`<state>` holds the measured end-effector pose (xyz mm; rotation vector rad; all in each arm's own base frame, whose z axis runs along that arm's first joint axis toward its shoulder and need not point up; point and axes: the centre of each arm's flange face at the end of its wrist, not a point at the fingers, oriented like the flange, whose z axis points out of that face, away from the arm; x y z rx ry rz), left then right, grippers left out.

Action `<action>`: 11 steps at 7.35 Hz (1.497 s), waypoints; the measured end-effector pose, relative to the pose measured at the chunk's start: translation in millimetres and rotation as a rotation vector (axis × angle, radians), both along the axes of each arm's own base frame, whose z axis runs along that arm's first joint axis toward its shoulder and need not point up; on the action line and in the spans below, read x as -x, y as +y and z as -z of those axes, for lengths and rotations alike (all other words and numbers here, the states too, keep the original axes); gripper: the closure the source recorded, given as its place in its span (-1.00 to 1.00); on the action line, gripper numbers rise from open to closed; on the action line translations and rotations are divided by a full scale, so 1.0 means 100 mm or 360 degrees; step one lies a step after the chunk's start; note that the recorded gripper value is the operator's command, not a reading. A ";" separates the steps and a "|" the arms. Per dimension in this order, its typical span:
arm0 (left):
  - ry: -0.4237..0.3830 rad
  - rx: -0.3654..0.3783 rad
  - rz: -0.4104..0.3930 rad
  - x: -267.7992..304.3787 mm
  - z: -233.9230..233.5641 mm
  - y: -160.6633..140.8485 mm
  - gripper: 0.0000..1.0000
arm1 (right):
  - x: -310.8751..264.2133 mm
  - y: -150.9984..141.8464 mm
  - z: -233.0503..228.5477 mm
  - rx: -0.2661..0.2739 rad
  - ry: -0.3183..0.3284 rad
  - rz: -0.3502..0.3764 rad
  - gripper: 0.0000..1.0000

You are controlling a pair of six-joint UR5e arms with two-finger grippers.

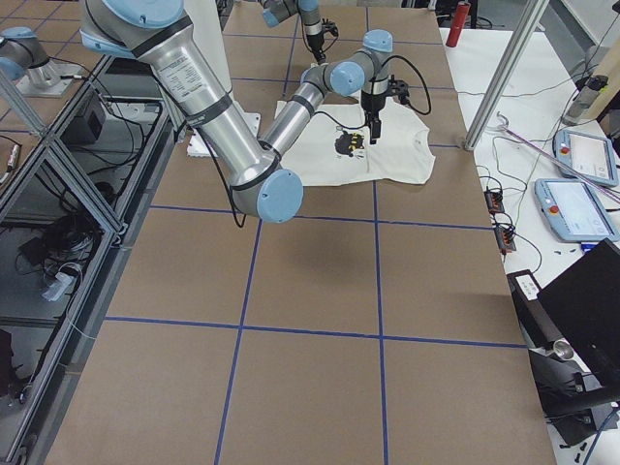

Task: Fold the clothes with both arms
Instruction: 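Fold the held sleeve across the shirt with the left gripper while the right gripper withdraws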

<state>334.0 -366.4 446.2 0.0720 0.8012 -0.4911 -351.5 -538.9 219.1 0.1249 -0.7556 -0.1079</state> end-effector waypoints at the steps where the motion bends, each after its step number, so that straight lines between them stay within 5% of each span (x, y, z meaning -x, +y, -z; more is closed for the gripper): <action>1: -0.0008 -0.0070 0.0023 0.06 0.33 -0.36 1.00 | -0.12 0.13 -0.21 0.0026 0.0012 0.0003 -1.00; 4: 0.0139 -0.0176 0.0052 0.19 1.61 -1.56 1.00 | -0.53 0.60 -0.80 0.0094 0.0050 0.0009 -1.00; 7: 0.0306 -0.0162 0.0085 -0.68 3.18 -2.62 1.00 | -0.67 0.76 -1.00 0.0124 0.0073 0.0009 -1.00; 9: 0.0446 -0.0072 0.0118 -1.49 3.79 -2.81 1.00 | -0.67 0.76 -1.00 0.0126 0.0074 0.0007 -1.00; 11: 0.0468 -0.0061 0.0140 -2.13 3.72 -2.72 1.00 | -0.66 0.75 -0.98 0.0124 0.0071 0.0003 -1.00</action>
